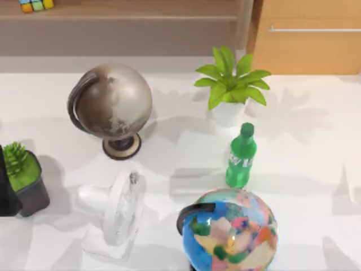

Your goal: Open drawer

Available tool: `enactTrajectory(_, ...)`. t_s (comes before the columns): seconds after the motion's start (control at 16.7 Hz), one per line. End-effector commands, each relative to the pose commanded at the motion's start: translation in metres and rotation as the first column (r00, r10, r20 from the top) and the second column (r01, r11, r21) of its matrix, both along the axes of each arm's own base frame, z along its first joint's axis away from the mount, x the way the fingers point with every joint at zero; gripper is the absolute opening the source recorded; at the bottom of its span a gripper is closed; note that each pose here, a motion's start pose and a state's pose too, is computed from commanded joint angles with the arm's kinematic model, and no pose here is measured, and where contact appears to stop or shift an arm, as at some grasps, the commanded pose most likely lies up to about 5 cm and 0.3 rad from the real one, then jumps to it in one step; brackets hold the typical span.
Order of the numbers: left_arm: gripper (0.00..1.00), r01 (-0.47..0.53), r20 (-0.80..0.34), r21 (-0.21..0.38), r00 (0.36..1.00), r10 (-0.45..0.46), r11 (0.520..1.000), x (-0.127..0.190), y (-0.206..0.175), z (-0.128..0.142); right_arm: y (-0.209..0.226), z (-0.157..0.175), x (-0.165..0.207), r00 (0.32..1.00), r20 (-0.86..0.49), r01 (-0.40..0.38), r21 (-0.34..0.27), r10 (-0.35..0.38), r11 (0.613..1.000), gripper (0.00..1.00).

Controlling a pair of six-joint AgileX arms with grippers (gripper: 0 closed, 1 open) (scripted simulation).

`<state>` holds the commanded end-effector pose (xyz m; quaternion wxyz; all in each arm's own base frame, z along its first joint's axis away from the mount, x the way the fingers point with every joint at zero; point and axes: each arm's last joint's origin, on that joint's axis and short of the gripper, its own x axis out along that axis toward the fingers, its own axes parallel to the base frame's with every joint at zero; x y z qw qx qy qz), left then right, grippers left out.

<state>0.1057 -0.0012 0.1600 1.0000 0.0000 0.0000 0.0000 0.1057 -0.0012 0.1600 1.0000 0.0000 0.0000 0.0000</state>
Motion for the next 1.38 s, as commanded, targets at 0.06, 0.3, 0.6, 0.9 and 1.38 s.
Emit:
enactTrajectory(0.06, 1.00, 0.000, 0.000, 0.000, 1.000, 0.000, 1.000, 0.000, 0.000, 0.000, 0.000, 0.000, 0.000, 1.000, 0.000, 0.000, 0.000, 0.000, 1.000, 1.00)
enactTrajectory(0.3, 1.00, 0.000, 0.000, 0.000, 1.000, 0.000, 1.000, 0.000, 0.000, 0.000, -0.002, 0.013, 0.002, 1.000, 0.025, -0.002, -0.003, 0.002, 1.000, 1.00)
enactTrajectory(0.6, 1.00, 0.000, 0.000, 0.000, 1.000, 0.000, 1.000, 0.000, 0.000, 0.000, -0.013, 0.049, 0.025, 1.000, 0.030, -0.002, -0.006, 0.002, 1.000, 1.00)
enactTrajectory(0.9, 1.00, 0.000, 0.000, 0.000, 1.000, 0.000, 1.000, 0.000, 0.000, 0.000, -0.037, 0.072, 0.074, 1.000, 0.003, 0.000, -0.001, 0.000, 1.000, 1.00)
enactTrajectory(1.38, 1.00, 0.000, 0.000, 0.000, 1.000, 0.000, 1.000, 0.000, 0.000, 0.000, -0.073, 0.076, 0.123, 1.000, 0.000, 0.000, 0.000, 0.000, 1.000, 1.00)
